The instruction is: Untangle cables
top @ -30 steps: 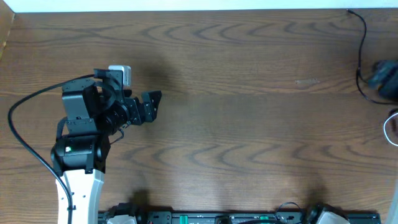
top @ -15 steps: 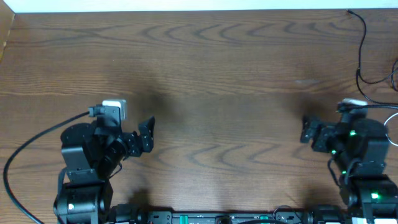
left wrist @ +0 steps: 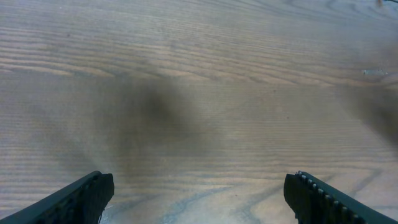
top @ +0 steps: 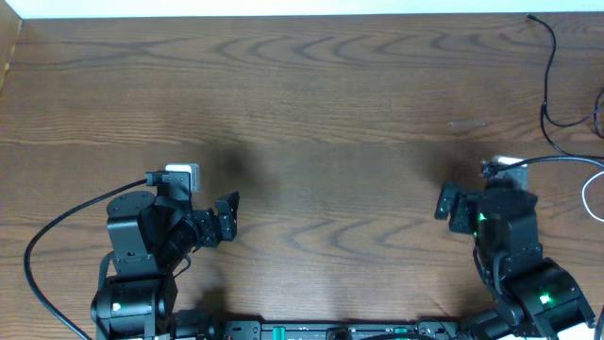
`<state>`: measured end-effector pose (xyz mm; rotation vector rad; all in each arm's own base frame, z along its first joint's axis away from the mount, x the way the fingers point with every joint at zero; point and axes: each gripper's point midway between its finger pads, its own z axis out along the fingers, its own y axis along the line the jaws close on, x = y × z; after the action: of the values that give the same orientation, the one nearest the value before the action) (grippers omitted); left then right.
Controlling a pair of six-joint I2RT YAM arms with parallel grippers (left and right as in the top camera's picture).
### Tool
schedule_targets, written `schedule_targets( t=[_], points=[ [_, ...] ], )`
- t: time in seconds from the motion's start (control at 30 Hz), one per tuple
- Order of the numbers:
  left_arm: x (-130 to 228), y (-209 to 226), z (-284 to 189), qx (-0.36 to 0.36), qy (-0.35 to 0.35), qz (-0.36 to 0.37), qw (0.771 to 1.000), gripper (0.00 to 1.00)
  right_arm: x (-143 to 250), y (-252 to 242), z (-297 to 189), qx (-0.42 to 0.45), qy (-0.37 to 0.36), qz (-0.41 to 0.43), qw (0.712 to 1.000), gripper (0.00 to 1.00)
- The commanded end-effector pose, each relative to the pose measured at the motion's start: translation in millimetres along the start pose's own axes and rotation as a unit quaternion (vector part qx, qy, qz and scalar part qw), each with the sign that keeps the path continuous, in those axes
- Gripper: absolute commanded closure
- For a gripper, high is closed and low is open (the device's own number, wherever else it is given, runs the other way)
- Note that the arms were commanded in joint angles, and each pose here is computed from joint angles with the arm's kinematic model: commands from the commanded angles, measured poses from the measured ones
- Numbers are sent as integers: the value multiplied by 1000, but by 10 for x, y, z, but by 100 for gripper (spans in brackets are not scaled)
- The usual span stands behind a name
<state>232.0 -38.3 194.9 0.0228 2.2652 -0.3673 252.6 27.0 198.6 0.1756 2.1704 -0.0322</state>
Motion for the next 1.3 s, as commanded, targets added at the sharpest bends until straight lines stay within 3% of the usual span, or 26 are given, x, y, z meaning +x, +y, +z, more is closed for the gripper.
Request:
schedule_targets(
  t=[0.0, 0.23, 0.4, 0.63, 0.8, 1.13, 1.27],
  points=[
    [-21, -52, -18, 13, -4, 0, 1000, 7, -119, -6, 23, -11, -18, -25, 999, 1],
    [-38, -215, -29, 60, -8, 24, 998, 7, -148, -95, 242, -47, 6, -27, 999, 1],
    [-41, -235, -30, 65, -9, 33, 997, 7, -15, -139, 379, -43, 44, -30, 998, 1],
    [-120, -240, 0, 67, -21, 49, 996, 7, -55, -166, 403, -34, 36, -30, 998, 1],
    [-41, -186, 164, 68, 17, 34, 997, 7, -9, -169, 464, -31, 49, -31, 998, 1],
    [34, -122, 332, 66, 51, 20, 996, 7, 15, -172, 480, -30, 55, -32, 998, 1],
    [28, 65, 336, 11, 49, 21, 999, 7, 15, -201, 474, -21, 55, -31, 998, 1]
  ],
)
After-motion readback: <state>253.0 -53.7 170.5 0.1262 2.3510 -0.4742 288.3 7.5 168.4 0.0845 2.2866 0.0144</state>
